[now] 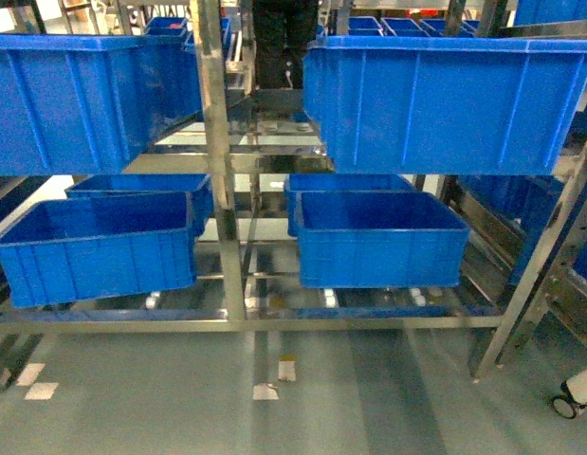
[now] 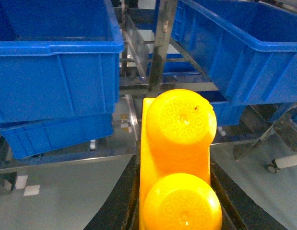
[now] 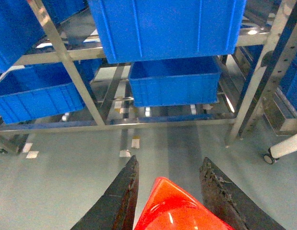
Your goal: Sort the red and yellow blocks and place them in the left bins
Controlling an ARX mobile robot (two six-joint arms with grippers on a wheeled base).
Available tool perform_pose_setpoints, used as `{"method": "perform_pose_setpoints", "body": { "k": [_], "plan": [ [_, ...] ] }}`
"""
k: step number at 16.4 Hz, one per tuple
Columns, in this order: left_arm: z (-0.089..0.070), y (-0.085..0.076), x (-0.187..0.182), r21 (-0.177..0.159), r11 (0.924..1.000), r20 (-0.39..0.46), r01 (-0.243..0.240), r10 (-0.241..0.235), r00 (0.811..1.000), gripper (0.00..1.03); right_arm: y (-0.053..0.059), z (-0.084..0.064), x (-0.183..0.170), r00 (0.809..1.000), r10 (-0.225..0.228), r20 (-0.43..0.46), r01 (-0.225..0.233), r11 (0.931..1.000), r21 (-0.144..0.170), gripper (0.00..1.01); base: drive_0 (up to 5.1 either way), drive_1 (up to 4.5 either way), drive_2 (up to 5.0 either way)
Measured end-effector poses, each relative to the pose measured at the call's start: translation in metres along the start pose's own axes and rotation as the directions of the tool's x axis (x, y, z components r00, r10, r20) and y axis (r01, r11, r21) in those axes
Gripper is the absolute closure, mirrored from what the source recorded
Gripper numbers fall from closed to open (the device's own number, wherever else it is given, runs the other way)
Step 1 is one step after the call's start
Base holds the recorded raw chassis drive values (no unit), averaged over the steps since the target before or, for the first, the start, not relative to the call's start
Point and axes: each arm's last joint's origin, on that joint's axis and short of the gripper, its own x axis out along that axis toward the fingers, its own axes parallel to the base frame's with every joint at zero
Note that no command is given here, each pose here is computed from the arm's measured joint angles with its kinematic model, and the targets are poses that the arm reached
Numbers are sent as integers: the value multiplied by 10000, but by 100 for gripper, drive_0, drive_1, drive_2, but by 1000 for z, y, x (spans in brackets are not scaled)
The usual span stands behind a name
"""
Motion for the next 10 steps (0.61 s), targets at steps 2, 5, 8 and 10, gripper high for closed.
{"method": "perform_pose_setpoints", "body": {
  "k": [2, 5, 8, 10],
  "plan": [
    [0, 0, 0, 2, 10000, 11, -3, 3, 10000, 76, 0, 1, 0, 10000, 9, 60, -9, 10000, -4, 68, -490, 120, 344],
    [0, 0, 0, -1, 10000, 4, -11, 11, 10000, 76, 0, 0, 0, 10000, 4, 30, -4, 10000, -4, 68, -506, 239, 239],
    [0, 1, 0, -32, 10000, -28, -94, 94, 10000, 76, 1, 0, 0, 9999, 97, 40, -97, 9999, -27, 68, -506, 239, 239],
    [0, 1, 0, -59, 9999, 12, -82, 82, 10000, 76, 0, 0, 0, 10000, 27, 0, -27, 10000, -38, 68, -506, 239, 239]
  ]
}}
